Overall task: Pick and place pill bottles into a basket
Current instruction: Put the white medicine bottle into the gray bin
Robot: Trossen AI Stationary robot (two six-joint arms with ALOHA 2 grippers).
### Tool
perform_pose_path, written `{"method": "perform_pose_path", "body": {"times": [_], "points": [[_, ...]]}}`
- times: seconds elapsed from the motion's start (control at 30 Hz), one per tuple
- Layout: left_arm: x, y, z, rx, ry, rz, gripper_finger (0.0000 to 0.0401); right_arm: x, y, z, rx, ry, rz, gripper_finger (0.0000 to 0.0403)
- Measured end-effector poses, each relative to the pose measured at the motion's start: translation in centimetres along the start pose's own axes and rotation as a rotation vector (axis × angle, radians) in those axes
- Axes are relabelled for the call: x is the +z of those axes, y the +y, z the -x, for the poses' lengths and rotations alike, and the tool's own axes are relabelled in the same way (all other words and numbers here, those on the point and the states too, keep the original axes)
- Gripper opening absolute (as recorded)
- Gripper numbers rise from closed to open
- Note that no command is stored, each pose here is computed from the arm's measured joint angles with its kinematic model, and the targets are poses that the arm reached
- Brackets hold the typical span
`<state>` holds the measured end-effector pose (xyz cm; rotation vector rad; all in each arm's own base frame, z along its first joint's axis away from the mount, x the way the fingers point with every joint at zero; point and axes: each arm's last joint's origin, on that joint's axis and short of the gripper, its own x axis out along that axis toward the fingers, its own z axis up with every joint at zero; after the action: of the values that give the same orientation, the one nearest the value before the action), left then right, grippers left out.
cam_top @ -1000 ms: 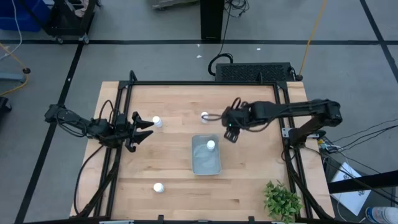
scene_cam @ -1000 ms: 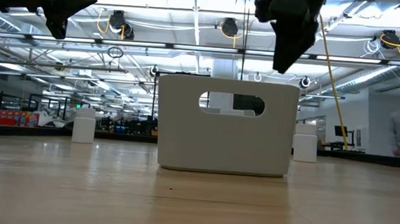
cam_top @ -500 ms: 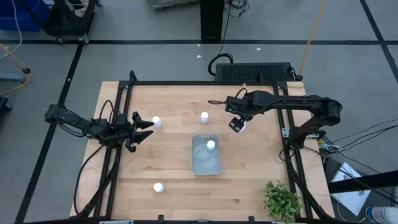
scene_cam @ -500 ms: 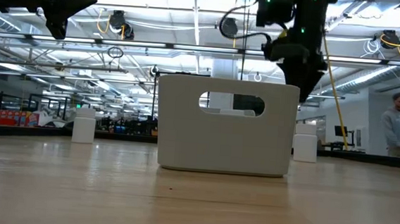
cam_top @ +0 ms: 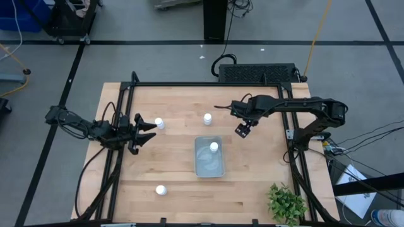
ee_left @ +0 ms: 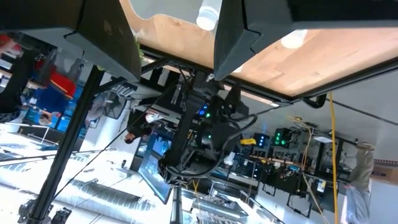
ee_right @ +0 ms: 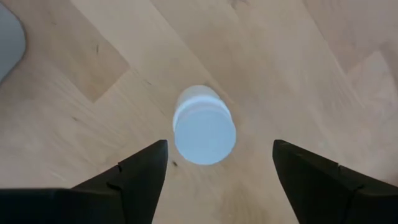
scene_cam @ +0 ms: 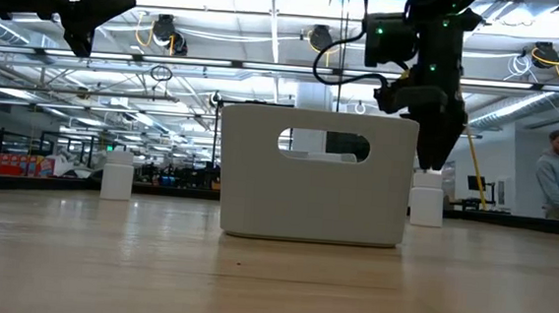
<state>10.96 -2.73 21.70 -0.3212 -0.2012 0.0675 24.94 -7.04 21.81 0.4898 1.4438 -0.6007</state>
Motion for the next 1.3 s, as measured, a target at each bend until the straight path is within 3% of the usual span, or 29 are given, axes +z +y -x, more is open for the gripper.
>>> {"method": "perform_pose_path", "body": {"times": [0.53,1.03,1.3], "points": [[0.0,0.0,0.0,0.001,0.002,-0.001,0.0209,0.1,-0.5,-1.3,0.011,-0.022,0.007,0.0279],[0.0,0.0,0.0,0.001,0.002,-0.001,0.0209,-0.2,-0.4,-1.9,0.086,0.011,-0.010,0.0252],[0.0,0.0,0.0,0.001,0.002,-0.002,0.0209,-0.6,-0.5,-2.5,0.071,0.027,-0.009,0.0227]]}}
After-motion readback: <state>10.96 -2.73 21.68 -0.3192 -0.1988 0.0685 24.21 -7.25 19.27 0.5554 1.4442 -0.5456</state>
